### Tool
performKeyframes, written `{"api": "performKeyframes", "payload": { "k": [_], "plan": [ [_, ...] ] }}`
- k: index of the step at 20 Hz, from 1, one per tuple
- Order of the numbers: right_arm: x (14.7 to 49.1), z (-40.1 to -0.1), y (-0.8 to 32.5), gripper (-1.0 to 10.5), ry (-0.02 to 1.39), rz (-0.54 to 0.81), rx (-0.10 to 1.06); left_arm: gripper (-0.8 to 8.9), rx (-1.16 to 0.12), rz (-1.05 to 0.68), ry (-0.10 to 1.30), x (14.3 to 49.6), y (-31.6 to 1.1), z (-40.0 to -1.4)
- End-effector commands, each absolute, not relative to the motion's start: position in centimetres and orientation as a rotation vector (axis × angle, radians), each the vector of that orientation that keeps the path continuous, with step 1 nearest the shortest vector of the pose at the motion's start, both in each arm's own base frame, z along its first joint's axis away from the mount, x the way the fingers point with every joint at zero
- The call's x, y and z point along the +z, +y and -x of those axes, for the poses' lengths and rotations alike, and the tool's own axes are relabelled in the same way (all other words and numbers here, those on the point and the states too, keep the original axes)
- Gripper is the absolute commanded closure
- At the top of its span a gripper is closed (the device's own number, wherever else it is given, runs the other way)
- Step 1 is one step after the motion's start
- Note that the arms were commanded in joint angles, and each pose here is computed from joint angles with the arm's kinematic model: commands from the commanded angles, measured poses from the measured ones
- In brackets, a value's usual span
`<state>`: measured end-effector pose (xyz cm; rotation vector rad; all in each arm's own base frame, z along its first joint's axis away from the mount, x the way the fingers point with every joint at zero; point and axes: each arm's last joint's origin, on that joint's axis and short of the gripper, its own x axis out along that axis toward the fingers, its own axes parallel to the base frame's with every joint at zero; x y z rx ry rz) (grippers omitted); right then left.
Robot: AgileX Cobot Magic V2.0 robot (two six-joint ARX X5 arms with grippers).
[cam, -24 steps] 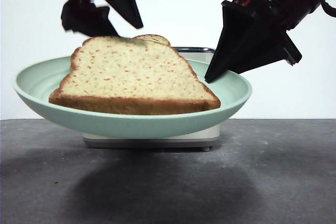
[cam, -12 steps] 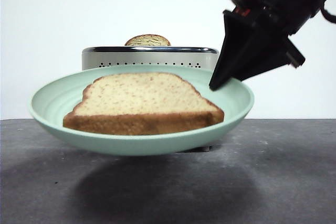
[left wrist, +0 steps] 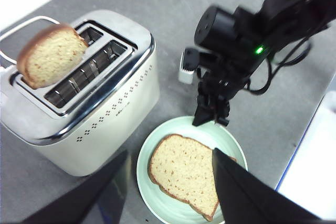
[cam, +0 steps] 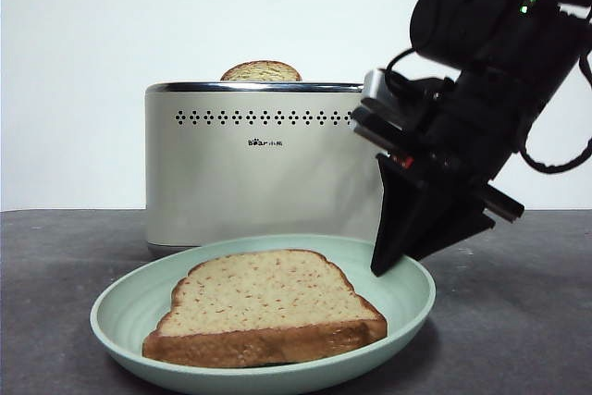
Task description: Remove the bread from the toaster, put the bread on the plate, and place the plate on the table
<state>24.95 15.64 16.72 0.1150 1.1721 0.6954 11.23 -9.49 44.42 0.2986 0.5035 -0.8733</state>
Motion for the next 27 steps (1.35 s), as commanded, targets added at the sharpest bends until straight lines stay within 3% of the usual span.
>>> {"api": "performKeyframes", "payload": {
  "k": [1, 4, 7, 9, 13, 22, 24, 27],
  "plan": [
    [16.8, -25.5, 16.1, 9.4, 1.155, -0.112, 0.691, 5.55, -0.875, -0.276, 0.472, 45.2, -9.3, -10.8],
    [16.7, -25.6, 16.0, 9.2, 1.151, -0.093, 0.656, 5.55, -0.873, -0.272, 0.479, 45.2, -9.3, -10.8],
    [16.7, -25.5, 15.9, 7.4, 1.158, -0.094, 0.652, 5.55, -0.873, -0.274, 0.49, 45.1, -9.3, -10.8],
    [16.9, -25.4, 15.9, 7.0, 1.155, -0.1, 0.653, 5.55, -0.873, -0.274, 0.49, 45.1, -9.3, -10.8],
    [19.4, -24.4, 15.3, 7.0, 1.099, -0.101, 0.656, 5.55, -0.873, -0.275, 0.49, 45.1, -9.3, -10.8],
    [30.6, -16.1, 11.7, 7.2, 0.712, -0.107, 0.736, 5.9, -0.872, -0.274, 0.499, 45.0, -9.5, -11.0],
    [31.9, -14.1, 11.0, 7.6, 0.649, -0.105, 0.759, 5.96, -0.872, -0.276, 0.509, 44.9, -9.6, -11.2],
    [33.0, -11.9, 10.2, 9.3, 0.587, -0.108, 0.814, 6.65, -0.872, -0.283, 0.542, 44.5, -10.0, -11.7]
  ]
}}
